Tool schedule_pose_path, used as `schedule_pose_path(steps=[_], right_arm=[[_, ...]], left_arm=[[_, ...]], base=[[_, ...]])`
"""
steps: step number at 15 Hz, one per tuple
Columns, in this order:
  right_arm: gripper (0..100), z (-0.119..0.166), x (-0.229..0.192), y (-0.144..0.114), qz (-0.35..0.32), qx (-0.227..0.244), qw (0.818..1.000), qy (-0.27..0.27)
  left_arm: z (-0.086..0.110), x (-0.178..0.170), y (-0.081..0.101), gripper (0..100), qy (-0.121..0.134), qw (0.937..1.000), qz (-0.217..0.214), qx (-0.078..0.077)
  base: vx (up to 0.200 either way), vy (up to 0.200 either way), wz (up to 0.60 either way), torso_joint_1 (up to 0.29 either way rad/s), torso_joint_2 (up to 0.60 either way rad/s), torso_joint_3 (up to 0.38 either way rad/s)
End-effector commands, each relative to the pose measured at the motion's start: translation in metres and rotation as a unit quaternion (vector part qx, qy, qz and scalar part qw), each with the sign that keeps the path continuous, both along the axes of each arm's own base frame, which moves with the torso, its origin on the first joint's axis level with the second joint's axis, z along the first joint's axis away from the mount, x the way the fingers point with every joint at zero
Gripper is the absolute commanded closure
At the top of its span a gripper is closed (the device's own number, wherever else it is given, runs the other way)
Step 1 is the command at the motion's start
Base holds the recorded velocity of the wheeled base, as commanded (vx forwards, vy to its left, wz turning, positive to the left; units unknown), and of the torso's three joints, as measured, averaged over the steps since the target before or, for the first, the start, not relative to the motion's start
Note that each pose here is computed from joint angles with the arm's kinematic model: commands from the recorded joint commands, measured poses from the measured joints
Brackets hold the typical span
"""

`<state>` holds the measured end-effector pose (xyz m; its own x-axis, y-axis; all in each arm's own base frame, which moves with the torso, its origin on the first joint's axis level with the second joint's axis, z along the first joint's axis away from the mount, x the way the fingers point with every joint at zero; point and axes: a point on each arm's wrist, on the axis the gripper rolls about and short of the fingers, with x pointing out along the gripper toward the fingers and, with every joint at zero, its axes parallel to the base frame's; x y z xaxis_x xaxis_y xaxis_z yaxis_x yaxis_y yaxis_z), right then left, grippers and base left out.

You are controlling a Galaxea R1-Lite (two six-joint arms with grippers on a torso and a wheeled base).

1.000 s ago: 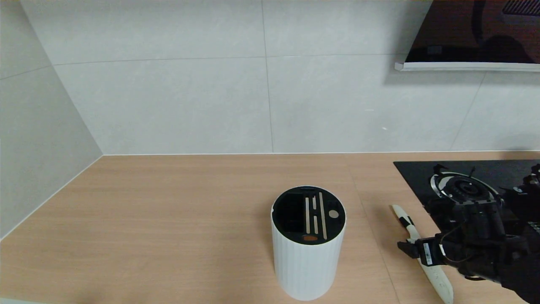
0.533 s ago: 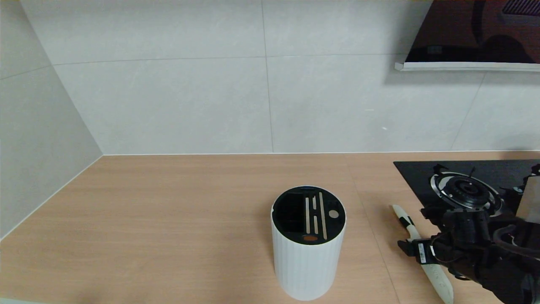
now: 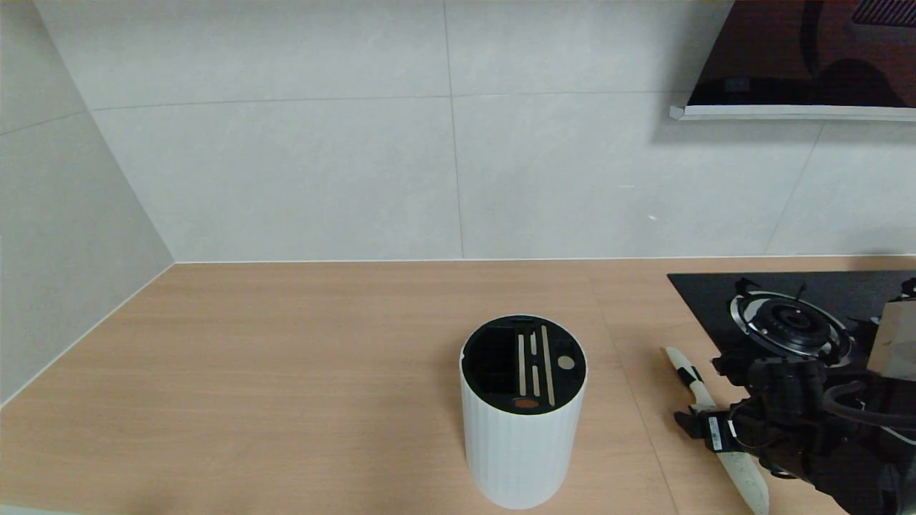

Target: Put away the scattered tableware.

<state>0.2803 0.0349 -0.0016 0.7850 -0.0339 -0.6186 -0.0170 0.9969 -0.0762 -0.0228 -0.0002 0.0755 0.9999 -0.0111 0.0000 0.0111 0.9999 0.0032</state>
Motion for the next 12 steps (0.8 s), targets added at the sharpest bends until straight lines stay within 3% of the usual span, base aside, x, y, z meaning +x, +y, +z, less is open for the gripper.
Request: schedule_pose_path(steps=[1, 3, 4, 12], right_arm=[[0, -0.0008, 0.0005, 0.0, 0.0, 0.0, 1.0, 0.001], [0, -0.0009, 0.0001, 0.0, 0.0, 0.0, 1.0, 0.002], [100, -0.0005, 0.0001, -0.0001, -0.001, -0.001, 1.0, 0.001], [100, 0.0001, -0.0013, -0.0011, -0.002, 0.0, 1.0, 0.002]], left_arm=[[0.0, 0.0, 0.0, 0, 0.0, 1.0, 0.0, 0.0], [0.0, 0.0, 0.0, 0, 0.0, 1.0, 0.0, 0.0], [0.0, 0.0, 0.0, 0, 0.0, 1.0, 0.0, 0.0], [0.0, 0.0, 0.0, 0, 0.0, 1.0, 0.0, 0.0]], base=[[0.0, 0.0, 0.0, 0.0, 0.0, 0.0], [0.0, 0.0, 0.0, 0.0, 0.0, 0.0], [0.0, 0.0, 0.0, 0.0, 0.0, 0.0], [0.0, 0.0, 0.0, 0.0, 0.0, 0.0]])
